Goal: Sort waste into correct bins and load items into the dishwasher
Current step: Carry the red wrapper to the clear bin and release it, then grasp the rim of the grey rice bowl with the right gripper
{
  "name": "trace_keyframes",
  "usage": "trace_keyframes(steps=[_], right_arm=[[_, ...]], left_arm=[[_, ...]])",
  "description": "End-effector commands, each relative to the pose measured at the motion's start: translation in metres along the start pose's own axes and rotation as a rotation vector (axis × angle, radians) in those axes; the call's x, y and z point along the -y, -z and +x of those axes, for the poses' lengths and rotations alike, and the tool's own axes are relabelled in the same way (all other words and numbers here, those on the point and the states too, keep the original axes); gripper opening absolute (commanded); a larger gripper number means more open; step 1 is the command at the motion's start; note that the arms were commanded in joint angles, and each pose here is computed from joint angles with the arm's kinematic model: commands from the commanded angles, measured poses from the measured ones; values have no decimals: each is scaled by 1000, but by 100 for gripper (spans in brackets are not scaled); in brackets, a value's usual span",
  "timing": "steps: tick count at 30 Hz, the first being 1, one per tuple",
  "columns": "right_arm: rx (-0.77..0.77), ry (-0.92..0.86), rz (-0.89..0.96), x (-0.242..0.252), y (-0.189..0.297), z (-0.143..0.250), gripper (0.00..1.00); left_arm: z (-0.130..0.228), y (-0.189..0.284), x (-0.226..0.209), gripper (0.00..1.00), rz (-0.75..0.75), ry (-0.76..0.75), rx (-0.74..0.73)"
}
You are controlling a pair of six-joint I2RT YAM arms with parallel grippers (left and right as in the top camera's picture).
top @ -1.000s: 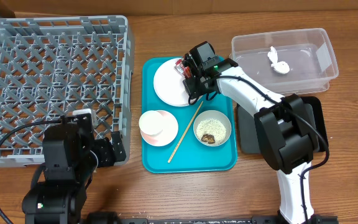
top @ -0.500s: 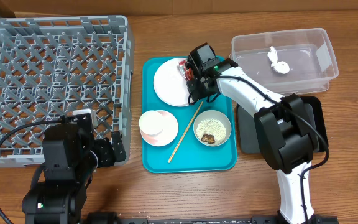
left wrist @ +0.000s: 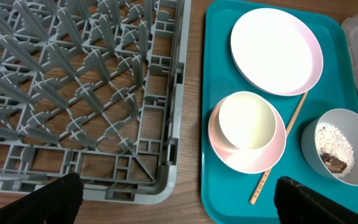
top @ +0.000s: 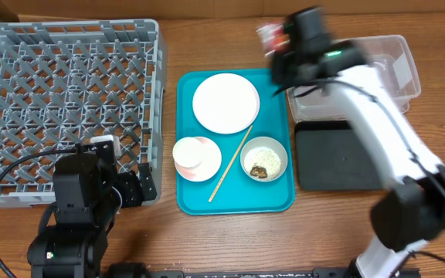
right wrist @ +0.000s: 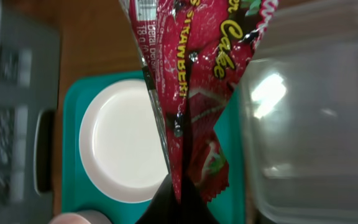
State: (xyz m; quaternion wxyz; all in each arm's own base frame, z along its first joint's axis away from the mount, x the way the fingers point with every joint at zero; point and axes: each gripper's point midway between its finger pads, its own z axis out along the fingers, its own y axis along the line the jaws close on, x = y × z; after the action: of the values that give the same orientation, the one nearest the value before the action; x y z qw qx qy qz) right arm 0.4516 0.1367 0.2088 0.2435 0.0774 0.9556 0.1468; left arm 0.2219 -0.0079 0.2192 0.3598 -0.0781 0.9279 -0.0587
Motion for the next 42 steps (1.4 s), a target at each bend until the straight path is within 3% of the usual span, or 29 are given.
trace_keyframes(steps=[1,11,13,14,16,19,23,29,34,42], right_arm=[[-52,-293,25,44,-3,-2,4],[-7,-250,27,81,1,-22,4],[19,-246,40,84,1,-27,27],[27,-244,38,83,1,-30,46],[43,-240,31,82,1,-34,75],[41,-229,33,83,1,-33,76],[-24,-227,62,90,7,-16,67],[-152,-160,104,85,28,24,71],[-188,-53,117,61,43,60,70],[-107,240,34,-8,47,132,71]], left_arm=[[-8,6,2,100,10,4,24],[-8,6,2,100,10,4,24],[-8,6,2,100,10,5,24],[-8,6,2,100,10,5,23],[-8,6,2,100,10,5,23],[-8,6,2,100,10,4,23],[-8,6,2,100,10,4,23],[-8,6,2,100,9,4,21],[-7,6,2,100,9,4,20],[-7,6,2,100,9,5,17]])
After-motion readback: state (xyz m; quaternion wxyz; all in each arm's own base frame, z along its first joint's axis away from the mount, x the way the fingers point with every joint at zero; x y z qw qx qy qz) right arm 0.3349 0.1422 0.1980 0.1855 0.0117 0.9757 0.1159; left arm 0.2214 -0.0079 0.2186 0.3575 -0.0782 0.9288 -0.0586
